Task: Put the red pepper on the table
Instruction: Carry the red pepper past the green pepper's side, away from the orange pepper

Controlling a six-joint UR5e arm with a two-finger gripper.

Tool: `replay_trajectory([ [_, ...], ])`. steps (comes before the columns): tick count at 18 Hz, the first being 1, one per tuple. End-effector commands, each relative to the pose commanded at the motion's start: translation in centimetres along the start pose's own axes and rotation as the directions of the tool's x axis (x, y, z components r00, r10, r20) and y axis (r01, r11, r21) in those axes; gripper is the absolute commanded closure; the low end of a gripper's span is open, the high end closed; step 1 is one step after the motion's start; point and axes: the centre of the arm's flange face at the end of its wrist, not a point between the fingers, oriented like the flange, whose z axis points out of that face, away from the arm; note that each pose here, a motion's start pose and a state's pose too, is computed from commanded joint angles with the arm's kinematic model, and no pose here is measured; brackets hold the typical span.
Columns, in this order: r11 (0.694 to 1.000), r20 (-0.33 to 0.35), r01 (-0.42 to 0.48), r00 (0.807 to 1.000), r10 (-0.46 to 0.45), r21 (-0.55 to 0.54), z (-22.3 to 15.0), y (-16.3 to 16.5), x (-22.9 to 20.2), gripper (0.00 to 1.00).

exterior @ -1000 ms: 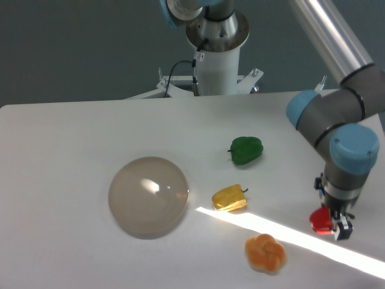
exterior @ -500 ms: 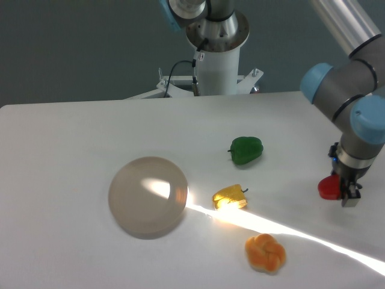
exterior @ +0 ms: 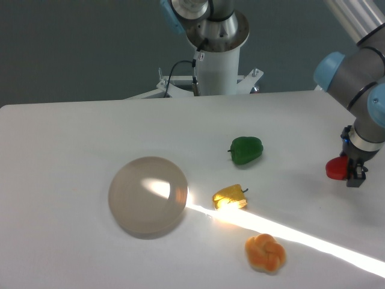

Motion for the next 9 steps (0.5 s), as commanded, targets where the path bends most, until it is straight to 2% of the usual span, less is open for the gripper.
replay_trajectory([
  [6, 0.999, -0.011, 0.039, 0.999, -0.039, 0.015, 0.6, -2.9, 2.5, 0.36],
  [9, 0.978, 0.024, 0.184, 0.982, -0.187, 0.099, 1.7, -4.7, 2.3, 0.36],
])
